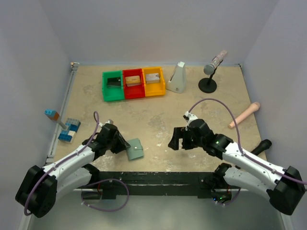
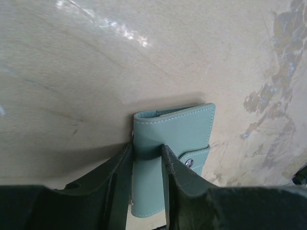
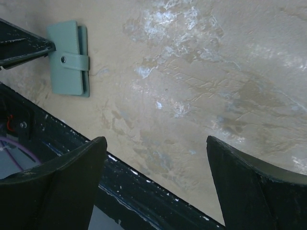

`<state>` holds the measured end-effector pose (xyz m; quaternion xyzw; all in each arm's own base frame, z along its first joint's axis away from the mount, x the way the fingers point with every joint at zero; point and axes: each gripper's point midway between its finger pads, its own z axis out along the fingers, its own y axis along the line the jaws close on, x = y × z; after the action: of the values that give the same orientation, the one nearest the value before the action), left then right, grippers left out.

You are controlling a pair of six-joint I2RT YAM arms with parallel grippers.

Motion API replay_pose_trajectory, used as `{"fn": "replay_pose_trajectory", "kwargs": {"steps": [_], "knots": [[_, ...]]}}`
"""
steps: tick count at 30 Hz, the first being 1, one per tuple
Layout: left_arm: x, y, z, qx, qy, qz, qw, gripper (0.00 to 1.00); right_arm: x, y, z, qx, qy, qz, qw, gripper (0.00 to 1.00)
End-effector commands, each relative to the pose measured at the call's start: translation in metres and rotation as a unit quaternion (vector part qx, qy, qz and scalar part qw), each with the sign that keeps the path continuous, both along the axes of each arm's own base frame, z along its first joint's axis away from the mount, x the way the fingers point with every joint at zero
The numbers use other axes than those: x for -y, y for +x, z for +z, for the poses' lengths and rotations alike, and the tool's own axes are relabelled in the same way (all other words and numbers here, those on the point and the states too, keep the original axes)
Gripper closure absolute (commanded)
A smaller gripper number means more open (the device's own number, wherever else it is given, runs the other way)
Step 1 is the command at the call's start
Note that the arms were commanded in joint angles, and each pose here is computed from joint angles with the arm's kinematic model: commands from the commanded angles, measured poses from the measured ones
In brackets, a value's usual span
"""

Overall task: Take the credit cards out of the card holder
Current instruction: Move the card holder to the center of the board.

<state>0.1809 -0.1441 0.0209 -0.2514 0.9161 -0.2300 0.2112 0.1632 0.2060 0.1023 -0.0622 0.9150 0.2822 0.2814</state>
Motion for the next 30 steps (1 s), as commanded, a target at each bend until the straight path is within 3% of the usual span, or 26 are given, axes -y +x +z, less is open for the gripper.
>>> {"fn": "replay_pose_trajectory", "kwargs": {"steps": [1,10,13,21,30], "knots": [[0.022,0.009,0.011,0.016,-0.012,-0.01,1.0,0.66,-0.036,0.006,0.025,0.0,0.064,0.019,0.998,0.12],[0.048,0.012,0.009,0.017,-0.029,-0.027,0.999,0.66,-0.081,0.005,0.009,-0.053,0.078,0.033,0.995,0.16],[0.051,0.009,0.011,0.017,-0.032,-0.031,0.999,0.61,-0.094,0.001,0.005,-0.064,0.073,0.039,0.994,0.17],[0.017,0.006,0.028,0.059,0.013,0.006,0.998,0.49,-0.112,-0.002,-0.005,-0.093,0.071,0.049,0.992,0.18],[-0.007,-0.017,0.0,0.012,0.074,-0.006,0.997,0.6,-0.135,-0.001,-0.022,-0.132,0.071,0.054,0.987,0.22]]}}
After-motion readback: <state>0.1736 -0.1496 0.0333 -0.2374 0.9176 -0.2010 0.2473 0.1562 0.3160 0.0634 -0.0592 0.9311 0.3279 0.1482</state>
